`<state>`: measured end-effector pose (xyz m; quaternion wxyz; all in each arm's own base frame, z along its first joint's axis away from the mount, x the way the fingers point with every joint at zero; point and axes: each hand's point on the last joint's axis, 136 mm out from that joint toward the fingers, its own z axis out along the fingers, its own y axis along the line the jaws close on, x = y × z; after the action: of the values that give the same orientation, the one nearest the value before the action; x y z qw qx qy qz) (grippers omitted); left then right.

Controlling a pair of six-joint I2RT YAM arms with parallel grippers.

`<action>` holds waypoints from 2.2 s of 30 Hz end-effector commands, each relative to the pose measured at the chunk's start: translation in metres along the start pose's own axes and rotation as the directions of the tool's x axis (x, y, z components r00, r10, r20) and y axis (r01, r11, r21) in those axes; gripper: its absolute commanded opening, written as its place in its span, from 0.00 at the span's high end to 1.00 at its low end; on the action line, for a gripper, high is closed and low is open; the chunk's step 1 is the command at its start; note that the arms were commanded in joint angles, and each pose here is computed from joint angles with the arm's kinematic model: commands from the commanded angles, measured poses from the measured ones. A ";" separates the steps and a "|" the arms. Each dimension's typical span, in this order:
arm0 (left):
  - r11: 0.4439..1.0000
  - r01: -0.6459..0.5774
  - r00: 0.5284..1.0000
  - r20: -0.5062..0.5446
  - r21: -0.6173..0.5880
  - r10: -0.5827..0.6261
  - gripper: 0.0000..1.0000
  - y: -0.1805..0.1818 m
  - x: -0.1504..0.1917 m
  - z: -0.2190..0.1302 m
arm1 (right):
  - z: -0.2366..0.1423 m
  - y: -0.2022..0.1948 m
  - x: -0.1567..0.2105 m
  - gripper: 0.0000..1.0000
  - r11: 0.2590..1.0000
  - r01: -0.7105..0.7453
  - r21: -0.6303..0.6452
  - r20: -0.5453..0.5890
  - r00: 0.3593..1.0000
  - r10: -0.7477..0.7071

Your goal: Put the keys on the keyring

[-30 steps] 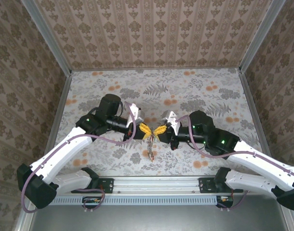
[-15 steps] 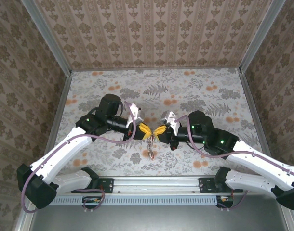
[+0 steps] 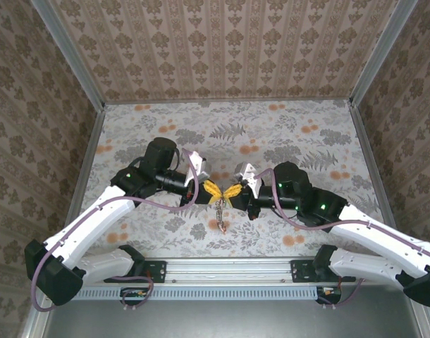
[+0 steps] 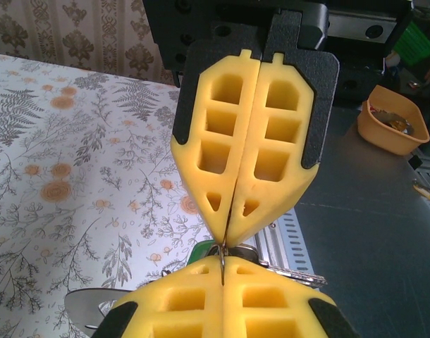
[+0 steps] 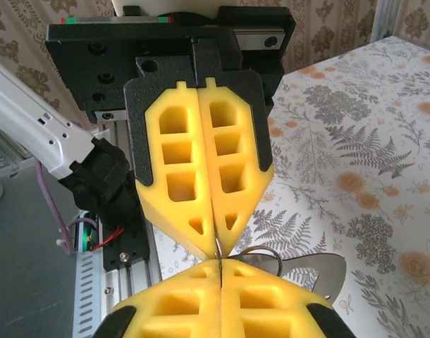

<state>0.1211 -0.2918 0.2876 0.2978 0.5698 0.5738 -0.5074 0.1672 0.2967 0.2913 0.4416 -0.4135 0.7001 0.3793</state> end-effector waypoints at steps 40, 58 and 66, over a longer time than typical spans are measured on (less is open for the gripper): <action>1.000 -0.007 1.000 0.014 0.029 0.006 1.00 -0.007 -0.005 -0.001 | 0.013 0.018 -0.025 1.00 0.991 0.079 -0.110 0.034 0.997 -0.076; 0.999 0.009 1.000 0.020 0.034 -0.010 1.00 -0.005 -0.006 -0.001 | 0.007 0.033 -0.025 1.00 0.976 0.160 -0.148 0.050 0.987 -0.154; 0.999 0.015 0.999 0.032 0.037 -0.016 1.00 -0.003 -0.008 -0.002 | 0.003 0.037 -0.019 1.00 0.971 0.182 -0.158 0.047 0.983 -0.177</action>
<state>0.1169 -0.2868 0.2826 0.2698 0.5566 0.5911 -0.5178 0.1602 0.3094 0.2927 0.4386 -0.4740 0.6696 0.3668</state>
